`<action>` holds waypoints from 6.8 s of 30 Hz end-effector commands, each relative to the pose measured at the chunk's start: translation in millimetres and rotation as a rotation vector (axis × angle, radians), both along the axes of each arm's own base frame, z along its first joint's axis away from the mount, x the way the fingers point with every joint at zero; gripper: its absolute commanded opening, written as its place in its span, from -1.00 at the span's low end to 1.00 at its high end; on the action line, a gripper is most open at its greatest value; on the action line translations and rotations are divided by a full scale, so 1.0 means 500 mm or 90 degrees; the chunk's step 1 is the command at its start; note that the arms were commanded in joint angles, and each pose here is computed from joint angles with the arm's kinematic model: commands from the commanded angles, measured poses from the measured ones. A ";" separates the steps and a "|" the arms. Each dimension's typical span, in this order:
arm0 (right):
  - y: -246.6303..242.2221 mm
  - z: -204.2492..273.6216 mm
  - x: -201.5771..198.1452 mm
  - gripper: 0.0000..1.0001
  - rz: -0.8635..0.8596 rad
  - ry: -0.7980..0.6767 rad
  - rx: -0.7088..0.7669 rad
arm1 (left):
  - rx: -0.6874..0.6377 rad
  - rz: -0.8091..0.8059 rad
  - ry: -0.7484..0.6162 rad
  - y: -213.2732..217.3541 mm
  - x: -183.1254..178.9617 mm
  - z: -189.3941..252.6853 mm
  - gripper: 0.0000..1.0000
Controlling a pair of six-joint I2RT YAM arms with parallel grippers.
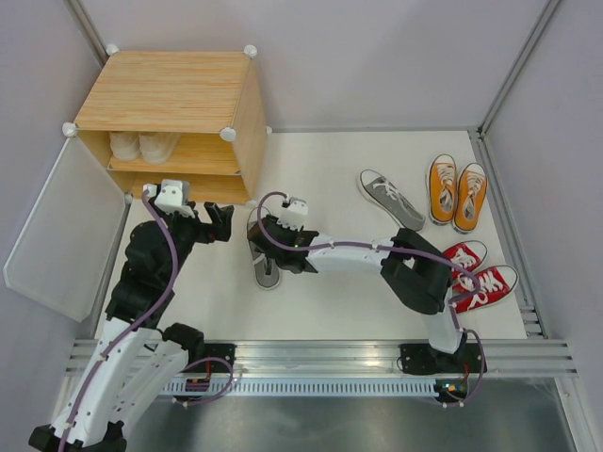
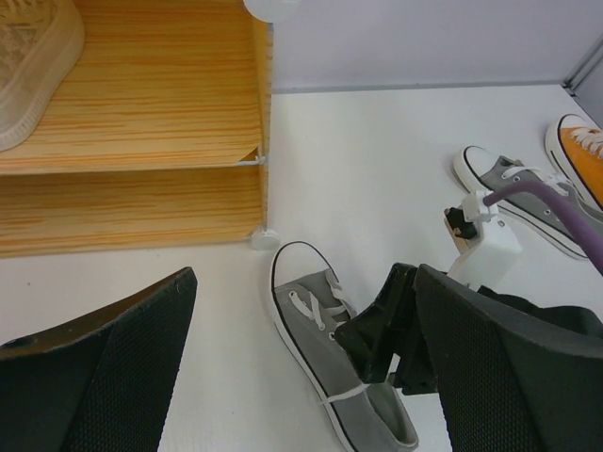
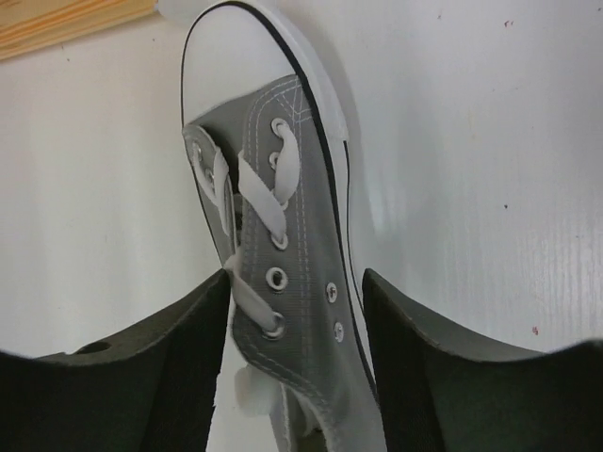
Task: Place and organize the shoes in the shoe cabinet
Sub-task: Pick up the shoe from the center of the board, then place the shoe in the shoe cabinet.
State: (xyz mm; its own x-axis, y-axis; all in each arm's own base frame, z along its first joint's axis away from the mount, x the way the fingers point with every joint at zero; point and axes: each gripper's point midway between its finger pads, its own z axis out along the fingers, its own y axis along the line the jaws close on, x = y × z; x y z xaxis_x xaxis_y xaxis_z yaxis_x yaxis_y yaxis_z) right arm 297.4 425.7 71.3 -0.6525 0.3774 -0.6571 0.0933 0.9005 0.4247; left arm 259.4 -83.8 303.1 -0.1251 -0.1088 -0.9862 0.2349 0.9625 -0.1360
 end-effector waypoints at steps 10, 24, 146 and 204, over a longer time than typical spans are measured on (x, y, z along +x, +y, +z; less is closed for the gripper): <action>-0.062 0.227 0.004 0.64 0.035 -0.078 0.137 | -0.012 0.010 0.057 -0.009 0.021 -0.029 0.99; -0.383 0.159 -0.046 0.64 -0.015 -0.087 0.059 | -0.221 0.014 0.280 -0.082 0.013 -0.140 0.99; -0.555 0.082 -0.079 0.64 0.058 -0.122 -0.005 | 0.039 0.171 0.125 0.115 0.115 -0.095 -0.96; -0.565 0.091 -0.074 0.62 0.047 -0.146 -0.014 | 0.149 0.138 -0.027 0.246 0.469 -0.056 -0.89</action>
